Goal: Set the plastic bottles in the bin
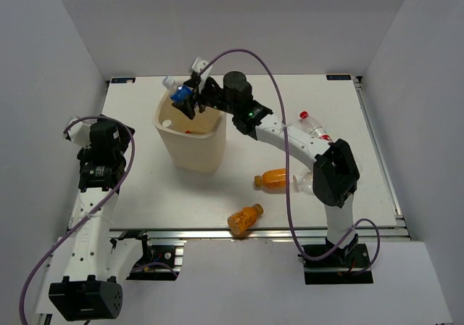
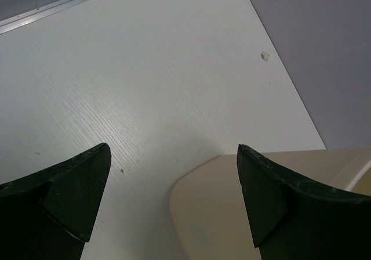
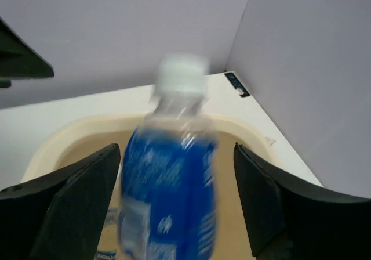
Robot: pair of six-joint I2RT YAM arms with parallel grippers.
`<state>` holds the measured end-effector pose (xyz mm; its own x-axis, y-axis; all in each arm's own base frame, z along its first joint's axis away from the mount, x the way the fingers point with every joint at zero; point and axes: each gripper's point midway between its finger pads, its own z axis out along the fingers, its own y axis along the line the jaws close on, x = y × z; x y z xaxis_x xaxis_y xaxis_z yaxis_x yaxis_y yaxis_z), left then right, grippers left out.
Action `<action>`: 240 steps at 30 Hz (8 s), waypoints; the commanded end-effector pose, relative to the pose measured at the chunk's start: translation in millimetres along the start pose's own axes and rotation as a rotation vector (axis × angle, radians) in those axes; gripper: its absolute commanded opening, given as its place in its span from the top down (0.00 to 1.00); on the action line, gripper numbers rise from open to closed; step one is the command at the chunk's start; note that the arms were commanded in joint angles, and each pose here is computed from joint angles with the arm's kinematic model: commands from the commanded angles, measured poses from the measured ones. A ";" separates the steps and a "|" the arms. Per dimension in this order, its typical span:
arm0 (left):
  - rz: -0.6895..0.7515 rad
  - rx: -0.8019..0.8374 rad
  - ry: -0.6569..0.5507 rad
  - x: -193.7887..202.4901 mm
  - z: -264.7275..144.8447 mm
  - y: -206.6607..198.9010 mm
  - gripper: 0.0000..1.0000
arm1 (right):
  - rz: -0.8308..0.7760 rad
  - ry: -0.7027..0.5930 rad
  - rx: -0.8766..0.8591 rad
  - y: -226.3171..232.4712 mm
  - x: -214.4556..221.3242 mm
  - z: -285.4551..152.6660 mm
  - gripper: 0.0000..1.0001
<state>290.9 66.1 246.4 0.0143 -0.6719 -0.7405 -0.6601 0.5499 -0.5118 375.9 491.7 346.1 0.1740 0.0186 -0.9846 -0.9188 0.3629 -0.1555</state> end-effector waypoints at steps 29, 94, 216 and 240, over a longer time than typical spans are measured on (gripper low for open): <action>0.466 1.058 0.258 76.8 -159.2 -191.9 0.02 | 0.253 -0.052 0.662 -99.6 -62.6 -271.1 0.11; 0.739 1.292 0.217 177.9 -293.3 -268.1 1.00 | 0.442 0.097 0.966 -100.1 56.4 -370.1 0.11; 0.072 0.159 -0.112 -4.8 -11.4 -25.5 0.02 | 0.431 0.668 0.888 -211.9 153.1 -380.2 0.11; 0.067 0.134 -0.112 -3.6 -5.9 -24.2 0.02 | 0.557 0.975 0.694 -205.0 291.8 -423.4 0.36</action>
<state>304.4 48.1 261.9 0.0421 -0.5774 -0.8154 -0.5452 0.6706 -0.5030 436.8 17.5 25.3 -0.8264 -0.2487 -0.5052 -0.3253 0.9432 0.0680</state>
